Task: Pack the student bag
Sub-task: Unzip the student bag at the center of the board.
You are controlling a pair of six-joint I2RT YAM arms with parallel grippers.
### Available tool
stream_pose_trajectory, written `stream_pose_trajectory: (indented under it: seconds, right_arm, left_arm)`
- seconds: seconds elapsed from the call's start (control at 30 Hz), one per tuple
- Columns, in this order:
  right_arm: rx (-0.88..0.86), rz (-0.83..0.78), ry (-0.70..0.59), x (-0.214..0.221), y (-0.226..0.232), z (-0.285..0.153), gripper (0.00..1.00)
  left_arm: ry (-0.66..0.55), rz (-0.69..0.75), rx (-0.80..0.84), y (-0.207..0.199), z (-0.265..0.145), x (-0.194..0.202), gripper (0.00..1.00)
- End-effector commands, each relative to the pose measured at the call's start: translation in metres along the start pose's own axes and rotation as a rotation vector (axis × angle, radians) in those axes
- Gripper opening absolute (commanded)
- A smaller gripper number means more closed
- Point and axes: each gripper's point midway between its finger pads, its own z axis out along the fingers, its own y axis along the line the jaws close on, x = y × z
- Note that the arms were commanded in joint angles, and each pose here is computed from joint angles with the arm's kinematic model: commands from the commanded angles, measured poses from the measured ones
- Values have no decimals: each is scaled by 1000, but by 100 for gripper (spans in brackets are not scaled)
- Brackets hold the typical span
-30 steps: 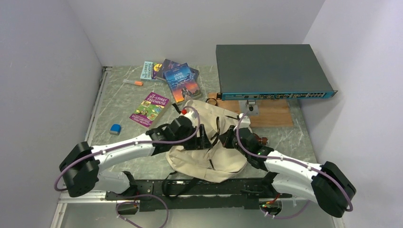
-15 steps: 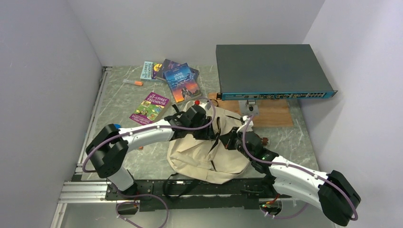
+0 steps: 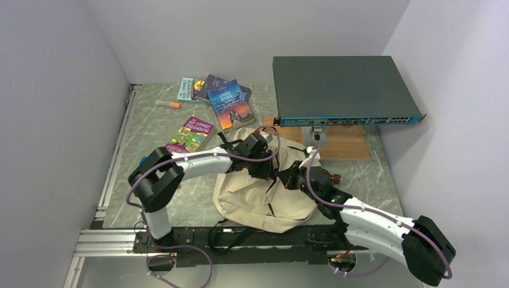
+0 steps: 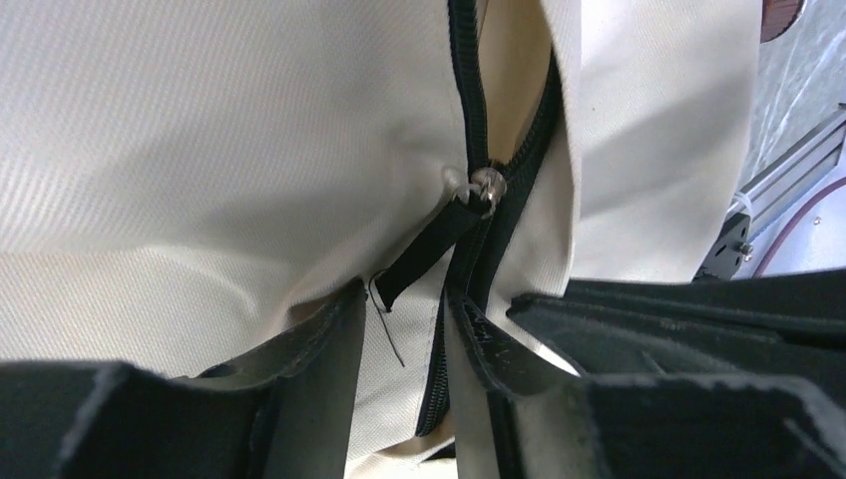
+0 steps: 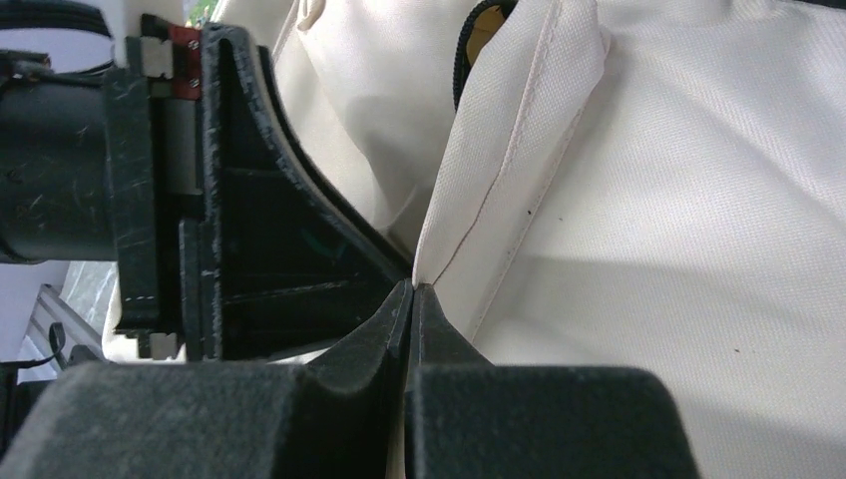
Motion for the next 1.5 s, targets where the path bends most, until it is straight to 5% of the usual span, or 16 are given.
stream_pose_trajectory:
  seconds: [0.0, 0.07, 0.17, 0.67, 1.2, 1.47]
  right_arm:
    - [-94, 4, -77, -25, 27, -1, 0]
    - [-88, 7, -81, -26, 26, -1, 0]
    - [-64, 16, -101, -28, 21, 0, 0]
    - [82, 68, -197, -55, 6, 10, 0]
    - [143, 54, -225, -72, -13, 13, 0]
    - [55, -129, -59, -52, 5, 15, 0]
  left_arm:
    - [-23, 51, -9, -8, 10, -19, 36]
    - [-22, 56, -13, -9, 11, -21, 27]
    - [-52, 68, -42, -3, 6, -24, 0]
    - [-6, 55, 31, -26, -59, 50, 0]
    - [66, -86, -96, 45, -65, 149, 0]
    - [55, -61, -89, 37, -65, 144, 0]
